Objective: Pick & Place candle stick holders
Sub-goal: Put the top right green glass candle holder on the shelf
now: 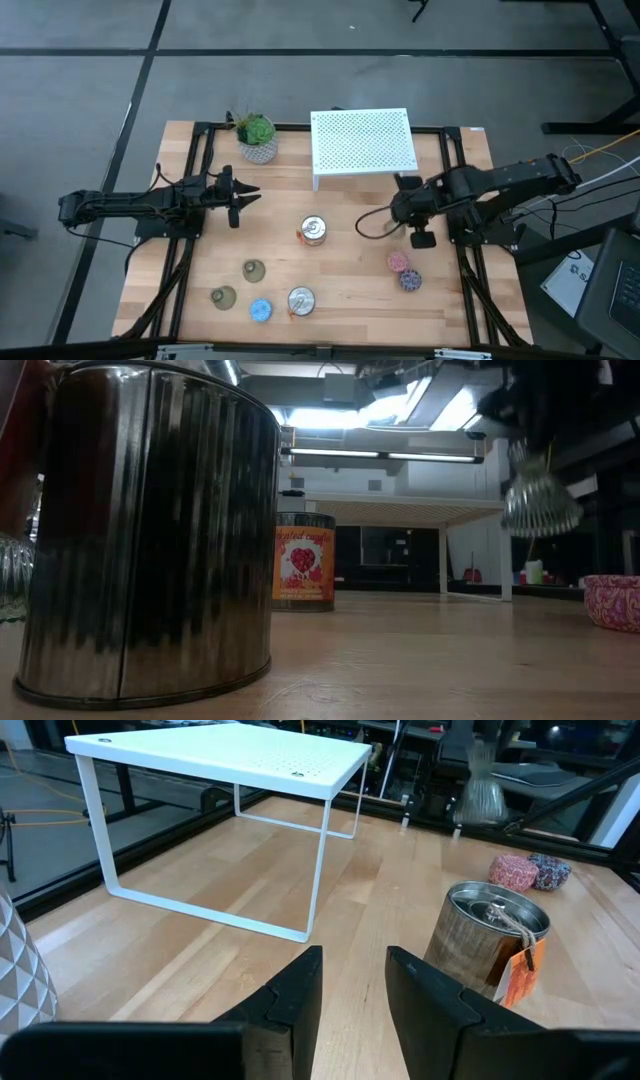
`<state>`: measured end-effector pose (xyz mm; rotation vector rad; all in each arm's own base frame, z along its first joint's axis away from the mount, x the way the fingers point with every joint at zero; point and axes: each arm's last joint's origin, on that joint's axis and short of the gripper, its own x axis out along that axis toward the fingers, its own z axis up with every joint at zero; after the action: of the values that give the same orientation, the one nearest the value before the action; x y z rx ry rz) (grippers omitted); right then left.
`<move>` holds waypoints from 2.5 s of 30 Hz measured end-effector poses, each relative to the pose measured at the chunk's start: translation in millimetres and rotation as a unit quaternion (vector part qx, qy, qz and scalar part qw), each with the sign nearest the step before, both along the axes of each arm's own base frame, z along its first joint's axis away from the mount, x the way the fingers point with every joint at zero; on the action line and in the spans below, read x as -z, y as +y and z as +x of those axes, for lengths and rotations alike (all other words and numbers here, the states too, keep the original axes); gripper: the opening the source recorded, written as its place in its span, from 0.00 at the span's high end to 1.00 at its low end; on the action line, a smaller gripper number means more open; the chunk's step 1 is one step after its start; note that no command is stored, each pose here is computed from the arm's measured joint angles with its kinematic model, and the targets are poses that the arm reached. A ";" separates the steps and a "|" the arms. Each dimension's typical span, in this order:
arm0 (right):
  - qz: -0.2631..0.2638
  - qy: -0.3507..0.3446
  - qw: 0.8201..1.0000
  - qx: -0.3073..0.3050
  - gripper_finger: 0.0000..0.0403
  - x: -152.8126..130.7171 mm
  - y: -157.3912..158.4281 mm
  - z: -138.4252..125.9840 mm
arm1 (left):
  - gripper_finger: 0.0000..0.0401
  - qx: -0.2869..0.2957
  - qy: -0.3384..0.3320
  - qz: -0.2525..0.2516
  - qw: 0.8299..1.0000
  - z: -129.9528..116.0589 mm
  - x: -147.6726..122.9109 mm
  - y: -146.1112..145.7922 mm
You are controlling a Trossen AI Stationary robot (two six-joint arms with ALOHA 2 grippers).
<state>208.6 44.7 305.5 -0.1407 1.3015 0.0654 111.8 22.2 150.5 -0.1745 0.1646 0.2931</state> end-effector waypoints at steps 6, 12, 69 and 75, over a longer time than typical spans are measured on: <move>0.001 -0.021 0.999 0.032 0.95 -57.1 -15.5 -10.1 | 0.73 0.000 0.000 0.000 1.000 0.0 -0.1 0.0; -0.042 -0.070 0.995 0.059 0.95 -104.0 -36.5 -24.2 | 0.73 0.000 0.000 0.000 1.000 0.0 0.1 0.0; -0.152 0.009 0.976 0.157 0.95 -57.9 -272.4 16.7 | 0.73 0.000 0.000 0.000 1.000 0.0 0.1 0.0; -0.149 0.009 0.976 0.156 0.95 -56.6 -273.2 17.2 | 0.73 0.000 0.000 0.000 1.000 0.0 0.0 0.0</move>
<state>225.8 -228.5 362.1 -0.1895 1.3327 -0.3988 111.7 22.2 150.4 -0.1745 0.1646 0.2931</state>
